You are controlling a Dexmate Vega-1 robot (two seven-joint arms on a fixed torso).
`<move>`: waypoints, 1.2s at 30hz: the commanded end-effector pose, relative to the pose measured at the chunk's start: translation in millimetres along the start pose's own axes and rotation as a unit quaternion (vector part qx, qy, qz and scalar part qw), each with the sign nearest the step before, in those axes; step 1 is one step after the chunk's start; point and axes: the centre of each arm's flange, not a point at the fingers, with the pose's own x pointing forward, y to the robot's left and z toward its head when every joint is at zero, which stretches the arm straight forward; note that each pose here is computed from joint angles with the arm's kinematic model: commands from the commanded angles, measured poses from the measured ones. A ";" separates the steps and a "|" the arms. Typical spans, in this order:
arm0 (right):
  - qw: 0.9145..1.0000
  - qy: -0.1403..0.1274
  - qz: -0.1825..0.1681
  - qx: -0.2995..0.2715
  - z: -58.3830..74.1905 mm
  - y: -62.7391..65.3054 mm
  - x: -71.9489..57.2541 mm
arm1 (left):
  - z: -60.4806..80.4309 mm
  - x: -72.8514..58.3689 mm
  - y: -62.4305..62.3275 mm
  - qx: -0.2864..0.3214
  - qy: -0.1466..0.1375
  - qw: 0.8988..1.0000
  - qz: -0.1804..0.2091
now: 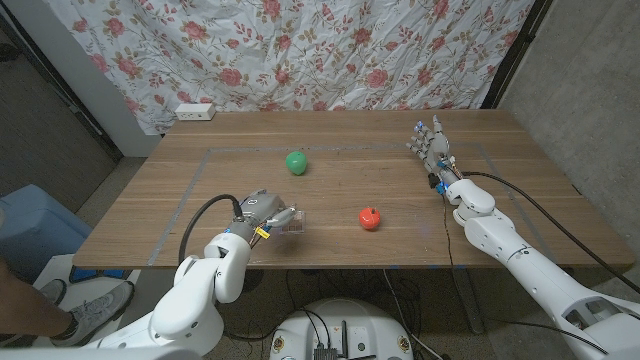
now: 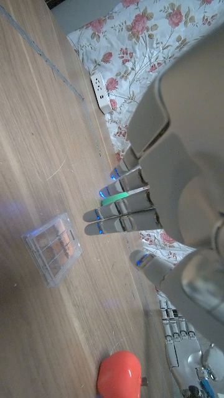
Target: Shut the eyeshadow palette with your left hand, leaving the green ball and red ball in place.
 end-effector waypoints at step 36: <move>1.000 0.000 0.000 0.000 0.0 0.0 0.0 | -50.4 -36.3 -45.2 -0.061 -0.083 0.992 0.079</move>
